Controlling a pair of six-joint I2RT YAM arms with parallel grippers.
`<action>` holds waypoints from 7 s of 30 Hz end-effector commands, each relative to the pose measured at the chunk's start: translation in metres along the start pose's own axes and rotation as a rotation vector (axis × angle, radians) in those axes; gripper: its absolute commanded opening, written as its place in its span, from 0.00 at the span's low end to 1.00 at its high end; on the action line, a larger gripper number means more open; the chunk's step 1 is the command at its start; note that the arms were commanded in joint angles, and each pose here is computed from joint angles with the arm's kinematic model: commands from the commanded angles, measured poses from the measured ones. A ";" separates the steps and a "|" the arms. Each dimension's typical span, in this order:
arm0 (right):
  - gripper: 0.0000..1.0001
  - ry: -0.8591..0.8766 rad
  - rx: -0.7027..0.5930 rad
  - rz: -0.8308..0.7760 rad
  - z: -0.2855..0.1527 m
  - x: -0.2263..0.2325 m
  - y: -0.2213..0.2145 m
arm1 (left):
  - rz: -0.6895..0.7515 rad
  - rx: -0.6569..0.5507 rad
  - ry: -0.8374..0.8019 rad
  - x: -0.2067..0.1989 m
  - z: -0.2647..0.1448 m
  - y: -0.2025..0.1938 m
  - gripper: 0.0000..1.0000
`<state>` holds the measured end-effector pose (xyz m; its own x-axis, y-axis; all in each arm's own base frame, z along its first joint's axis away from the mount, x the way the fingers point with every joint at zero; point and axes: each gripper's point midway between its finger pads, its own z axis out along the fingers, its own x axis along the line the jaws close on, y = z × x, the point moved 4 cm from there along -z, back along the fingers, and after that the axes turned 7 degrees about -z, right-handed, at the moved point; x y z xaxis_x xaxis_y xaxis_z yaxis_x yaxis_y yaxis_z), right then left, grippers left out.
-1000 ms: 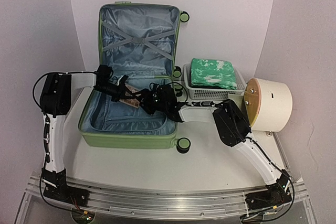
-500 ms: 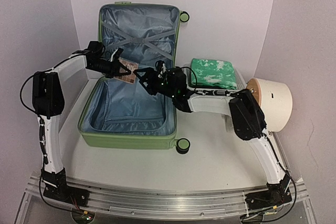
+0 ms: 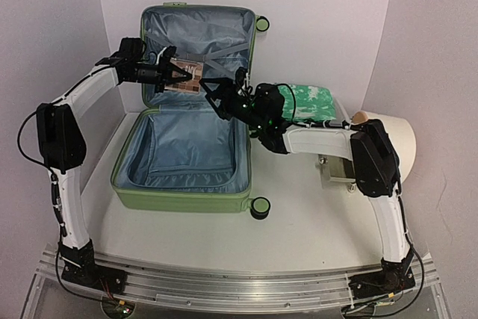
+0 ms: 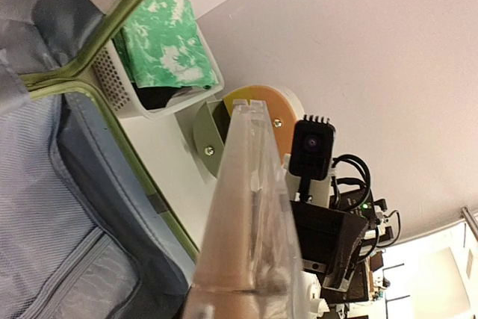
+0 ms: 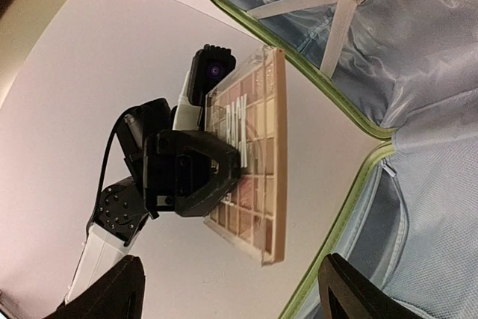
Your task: Open, take out, and arrange the luggage
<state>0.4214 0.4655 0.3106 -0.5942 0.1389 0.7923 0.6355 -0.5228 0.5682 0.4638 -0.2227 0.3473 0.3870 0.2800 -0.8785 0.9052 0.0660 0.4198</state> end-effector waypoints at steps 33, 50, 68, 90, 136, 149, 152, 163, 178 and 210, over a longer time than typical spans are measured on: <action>0.00 0.176 0.491 -0.361 -0.075 0.029 0.001 | 0.864 0.131 0.017 -0.066 -0.031 -0.041 0.89; 0.00 0.139 0.614 -0.713 -0.101 0.052 0.000 | 0.882 0.412 -0.004 -0.069 0.023 -0.112 0.70; 0.00 0.206 0.631 -0.718 -0.095 0.056 -0.005 | 0.810 0.429 -0.042 -0.072 0.031 -0.121 0.09; 0.75 -0.638 0.392 -1.810 -0.099 0.070 -0.031 | -0.102 0.160 0.108 -0.003 0.039 -0.062 0.00; 0.00 -1.296 0.278 -2.273 -0.066 0.017 -0.035 | -0.157 0.156 0.073 0.012 0.031 -0.064 0.71; 0.00 -1.510 0.704 -1.677 -0.144 -0.032 0.015 | 0.338 -0.217 0.581 0.005 -0.043 0.031 0.99; 0.00 -1.591 0.737 -1.327 -0.177 -0.050 0.039 | 0.319 -0.194 0.586 0.014 -0.041 0.026 1.00; 0.00 -1.836 0.794 -0.985 -0.275 -0.085 0.048 | 0.253 -0.142 0.555 0.032 -0.031 0.014 1.00; 0.00 -1.804 0.645 -1.042 -0.260 -0.053 0.086 | 0.226 -0.128 0.530 0.038 -0.026 0.010 0.99; 0.14 -1.892 0.867 -0.943 -0.354 -0.177 0.080 | 0.233 -0.119 0.531 0.039 -0.026 0.007 1.00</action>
<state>0.3959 0.0951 0.1398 -0.0782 0.6898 -0.7198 0.8675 0.4029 0.2918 0.4835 -0.1850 0.3060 0.3629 0.7536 -0.5481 0.8006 0.0488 0.5971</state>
